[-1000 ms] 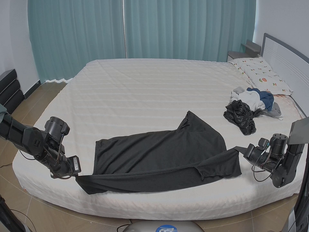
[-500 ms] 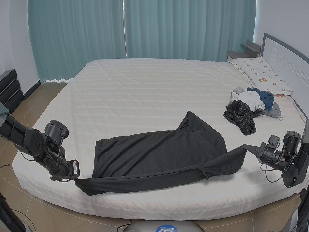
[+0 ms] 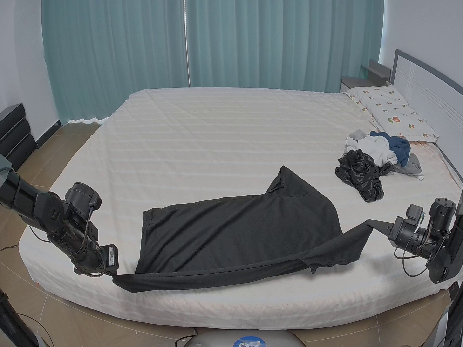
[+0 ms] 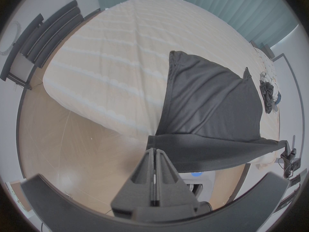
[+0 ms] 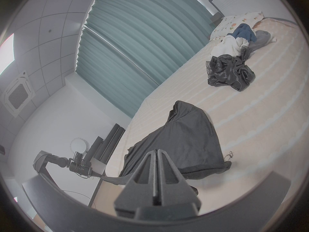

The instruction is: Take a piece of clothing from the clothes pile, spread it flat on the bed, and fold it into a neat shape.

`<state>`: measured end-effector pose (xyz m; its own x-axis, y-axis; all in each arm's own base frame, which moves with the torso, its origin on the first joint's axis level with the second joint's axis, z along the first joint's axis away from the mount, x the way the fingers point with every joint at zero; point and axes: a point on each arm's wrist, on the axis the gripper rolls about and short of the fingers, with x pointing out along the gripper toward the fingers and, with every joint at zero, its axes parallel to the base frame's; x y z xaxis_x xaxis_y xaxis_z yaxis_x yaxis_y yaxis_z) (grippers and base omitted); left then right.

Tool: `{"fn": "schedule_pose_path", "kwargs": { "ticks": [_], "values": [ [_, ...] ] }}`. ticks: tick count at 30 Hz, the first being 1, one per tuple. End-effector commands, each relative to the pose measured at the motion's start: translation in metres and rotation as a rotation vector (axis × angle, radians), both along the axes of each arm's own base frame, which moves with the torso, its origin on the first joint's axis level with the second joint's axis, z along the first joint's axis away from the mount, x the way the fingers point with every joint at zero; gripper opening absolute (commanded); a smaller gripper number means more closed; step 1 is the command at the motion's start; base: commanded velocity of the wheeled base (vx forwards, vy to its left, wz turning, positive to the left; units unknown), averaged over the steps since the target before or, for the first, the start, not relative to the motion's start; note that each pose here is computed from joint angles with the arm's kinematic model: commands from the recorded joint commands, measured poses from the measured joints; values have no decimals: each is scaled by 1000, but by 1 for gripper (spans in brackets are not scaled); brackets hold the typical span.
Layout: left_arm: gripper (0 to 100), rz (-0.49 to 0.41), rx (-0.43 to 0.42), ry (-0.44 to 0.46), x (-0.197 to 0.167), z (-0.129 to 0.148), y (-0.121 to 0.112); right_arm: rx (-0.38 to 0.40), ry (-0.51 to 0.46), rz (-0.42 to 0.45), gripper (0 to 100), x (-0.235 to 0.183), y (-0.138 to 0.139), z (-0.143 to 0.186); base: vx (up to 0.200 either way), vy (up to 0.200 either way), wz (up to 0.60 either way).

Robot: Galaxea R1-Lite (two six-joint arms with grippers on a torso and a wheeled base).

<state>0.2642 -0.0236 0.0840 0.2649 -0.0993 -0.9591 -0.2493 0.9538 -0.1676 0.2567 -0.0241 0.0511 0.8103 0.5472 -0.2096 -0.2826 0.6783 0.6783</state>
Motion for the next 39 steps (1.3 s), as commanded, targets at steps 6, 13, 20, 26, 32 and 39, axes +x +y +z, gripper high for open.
{"fn": "schedule_pose_path", "kwargs": {
  "ticks": [6, 13, 20, 26, 32, 39],
  "values": [
    [0, 11, -4, -3, 5, -2, 0, 4, 29, 2, 0, 7, -1, -11, 0, 0, 0],
    [0, 20, -3, 3, 18, -8, 1, 5, 33, 6, 0, 17, -1, -19, 0, 0, 0],
    [0, 85, -17, 16, 37, -20, 4, 6, 36, 1, 0, 33, -4, -31, 0, 0, 0],
    [0, 137, -42, -36, 51, -30, 2, 7, 40, 3, 0, 41, -5, -38, 0, 0, 0],
    [0, 159, -48, -38, 58, -38, 2, 8, 52, 1, 0, 46, -6, -46, 0, 0, 0],
    [0, 183, -47, -28, 69, -47, 1, 6, 54, 2, 0, 62, -5, -61, 0, 0, 0]
  ]
}}
